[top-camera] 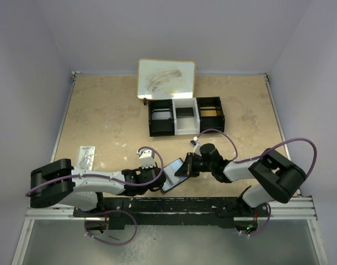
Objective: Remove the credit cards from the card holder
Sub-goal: Remove the credit card from the card holder.
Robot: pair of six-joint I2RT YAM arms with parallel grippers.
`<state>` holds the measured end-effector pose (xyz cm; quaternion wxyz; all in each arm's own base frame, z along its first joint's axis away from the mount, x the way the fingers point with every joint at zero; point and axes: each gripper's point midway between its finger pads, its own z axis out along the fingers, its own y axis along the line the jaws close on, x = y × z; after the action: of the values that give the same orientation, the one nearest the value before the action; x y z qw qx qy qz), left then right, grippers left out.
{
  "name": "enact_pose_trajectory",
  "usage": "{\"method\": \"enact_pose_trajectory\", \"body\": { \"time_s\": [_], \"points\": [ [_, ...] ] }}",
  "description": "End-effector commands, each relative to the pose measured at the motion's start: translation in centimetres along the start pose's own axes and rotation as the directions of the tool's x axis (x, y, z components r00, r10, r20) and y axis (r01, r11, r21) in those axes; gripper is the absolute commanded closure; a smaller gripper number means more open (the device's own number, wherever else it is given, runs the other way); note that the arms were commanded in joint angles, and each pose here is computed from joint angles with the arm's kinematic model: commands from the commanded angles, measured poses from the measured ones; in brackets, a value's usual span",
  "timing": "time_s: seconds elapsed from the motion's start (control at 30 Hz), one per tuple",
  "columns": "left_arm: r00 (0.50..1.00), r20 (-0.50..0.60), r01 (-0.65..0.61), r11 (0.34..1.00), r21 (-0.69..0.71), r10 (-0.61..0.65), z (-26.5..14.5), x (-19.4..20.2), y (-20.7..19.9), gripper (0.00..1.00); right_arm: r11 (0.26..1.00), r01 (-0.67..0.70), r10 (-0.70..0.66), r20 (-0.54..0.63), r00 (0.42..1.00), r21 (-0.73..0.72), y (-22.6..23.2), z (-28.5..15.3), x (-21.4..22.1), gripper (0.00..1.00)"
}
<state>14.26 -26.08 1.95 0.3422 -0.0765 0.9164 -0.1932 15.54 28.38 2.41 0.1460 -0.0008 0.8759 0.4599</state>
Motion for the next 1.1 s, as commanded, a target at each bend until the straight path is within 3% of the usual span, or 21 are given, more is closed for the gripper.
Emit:
{"method": "enact_pose_trajectory", "body": {
  "time_s": [0.0,0.17,0.4,0.53,0.63,0.8,0.93,1.07],
  "points": [
    [0.994,-0.038,-0.107,0.986,-0.126,0.103,0.1,1.2,3.9,1.0,0.999,0.033,-0.033,0.0,0.999,0.028,-1.0,-0.4,-0.1,0.93],
    [0.995,-0.031,-0.099,0.988,-0.122,0.096,-0.1,0.9,3.8,1.0,0.998,0.065,-0.064,-0.035,0.997,0.016,-1.1,-0.1,0.3,0.91],
    [0.999,0.015,-0.043,0.999,-0.028,0.044,-1.2,-0.9,0.8,0.92,0.999,0.032,-0.031,-0.049,0.998,0.007,-1.7,0.4,0.9,0.86],
    [1.0,0.03,-0.008,0.996,0.088,0.006,-1.8,-1.8,-2.1,0.74,1.0,0.006,-0.006,-0.026,1.0,0.014,-2.0,0.4,0.7,0.92],
    [0.999,0.035,0.018,0.981,0.193,-0.025,-2.0,-2.3,-5.0,0.7,0.999,-0.036,0.036,-0.006,0.999,-0.002,-1.9,0.3,0.8,0.94],
    [1.0,-0.002,0.001,0.985,0.171,-0.001,-0.8,-0.7,-4.8,0.7,0.999,-0.05,0.05,-0.01,0.999,-0.011,-2.1,0.2,1.1,0.95],
    [0.999,-0.037,-0.029,0.995,0.092,0.032,0.4,1.0,-2.6,0.77,0.999,-0.052,0.052,-0.002,0.999,-0.011,-2.1,0.0,1.2,0.94],
    [0.998,-0.052,-0.04,0.998,0.043,0.042,1.0,1.9,-0.9,0.81,0.999,-0.033,0.033,0.01,0.999,-0.01,-1.7,-0.3,0.9,0.84]
  ]
}}
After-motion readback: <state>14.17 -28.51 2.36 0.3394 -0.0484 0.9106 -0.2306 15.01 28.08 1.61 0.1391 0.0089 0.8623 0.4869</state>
